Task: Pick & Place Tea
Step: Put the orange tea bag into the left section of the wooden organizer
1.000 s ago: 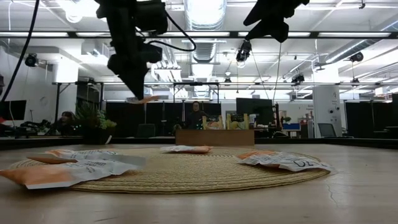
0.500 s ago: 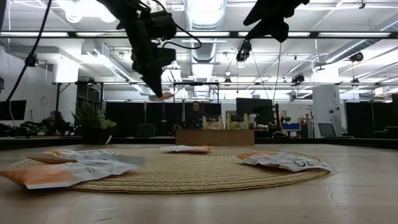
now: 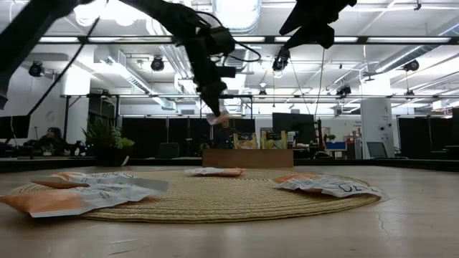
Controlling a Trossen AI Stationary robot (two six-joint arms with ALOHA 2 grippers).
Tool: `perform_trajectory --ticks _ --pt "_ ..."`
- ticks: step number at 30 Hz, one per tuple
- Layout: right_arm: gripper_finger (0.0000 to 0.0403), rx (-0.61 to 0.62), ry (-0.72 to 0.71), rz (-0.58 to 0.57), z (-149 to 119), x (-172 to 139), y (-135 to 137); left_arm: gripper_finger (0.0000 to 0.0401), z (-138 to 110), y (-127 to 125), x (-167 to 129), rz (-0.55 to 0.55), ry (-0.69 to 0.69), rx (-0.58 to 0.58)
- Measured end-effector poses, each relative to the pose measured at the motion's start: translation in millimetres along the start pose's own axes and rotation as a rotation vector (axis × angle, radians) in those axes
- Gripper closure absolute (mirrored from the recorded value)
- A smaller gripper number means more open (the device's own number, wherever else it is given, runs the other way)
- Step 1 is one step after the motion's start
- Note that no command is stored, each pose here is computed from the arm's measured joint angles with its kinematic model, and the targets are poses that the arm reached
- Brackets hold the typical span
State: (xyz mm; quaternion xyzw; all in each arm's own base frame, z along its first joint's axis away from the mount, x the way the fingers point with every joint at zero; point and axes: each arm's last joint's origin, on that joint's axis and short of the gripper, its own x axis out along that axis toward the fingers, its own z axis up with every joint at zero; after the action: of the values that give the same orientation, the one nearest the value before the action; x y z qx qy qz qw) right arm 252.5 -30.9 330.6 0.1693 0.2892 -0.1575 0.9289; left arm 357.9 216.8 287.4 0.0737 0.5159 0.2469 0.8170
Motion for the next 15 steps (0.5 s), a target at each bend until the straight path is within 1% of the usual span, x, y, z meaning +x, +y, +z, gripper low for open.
perform_trajectory --ticks 4,8,13,15 --pt "0.0207 0.01 -0.008 -0.023 0.2 0.0 -0.6 0.0401 13.2 3.1 16.1 0.059 0.048 0.091" --pt "0.0207 0.033 -0.019 -0.049 0.4 0.0 -1.5 0.0401 20.2 3.0 29.7 0.087 0.078 0.174" --pt "0.0207 0.037 -0.019 -0.049 0.4 0.0 -1.4 0.0401 22.8 3.7 40.6 0.165 0.121 0.274" --pt "0.0207 0.04 -0.019 -0.049 0.3 0.1 -1.5 0.0401 22.5 3.3 44.4 0.189 0.132 0.296"
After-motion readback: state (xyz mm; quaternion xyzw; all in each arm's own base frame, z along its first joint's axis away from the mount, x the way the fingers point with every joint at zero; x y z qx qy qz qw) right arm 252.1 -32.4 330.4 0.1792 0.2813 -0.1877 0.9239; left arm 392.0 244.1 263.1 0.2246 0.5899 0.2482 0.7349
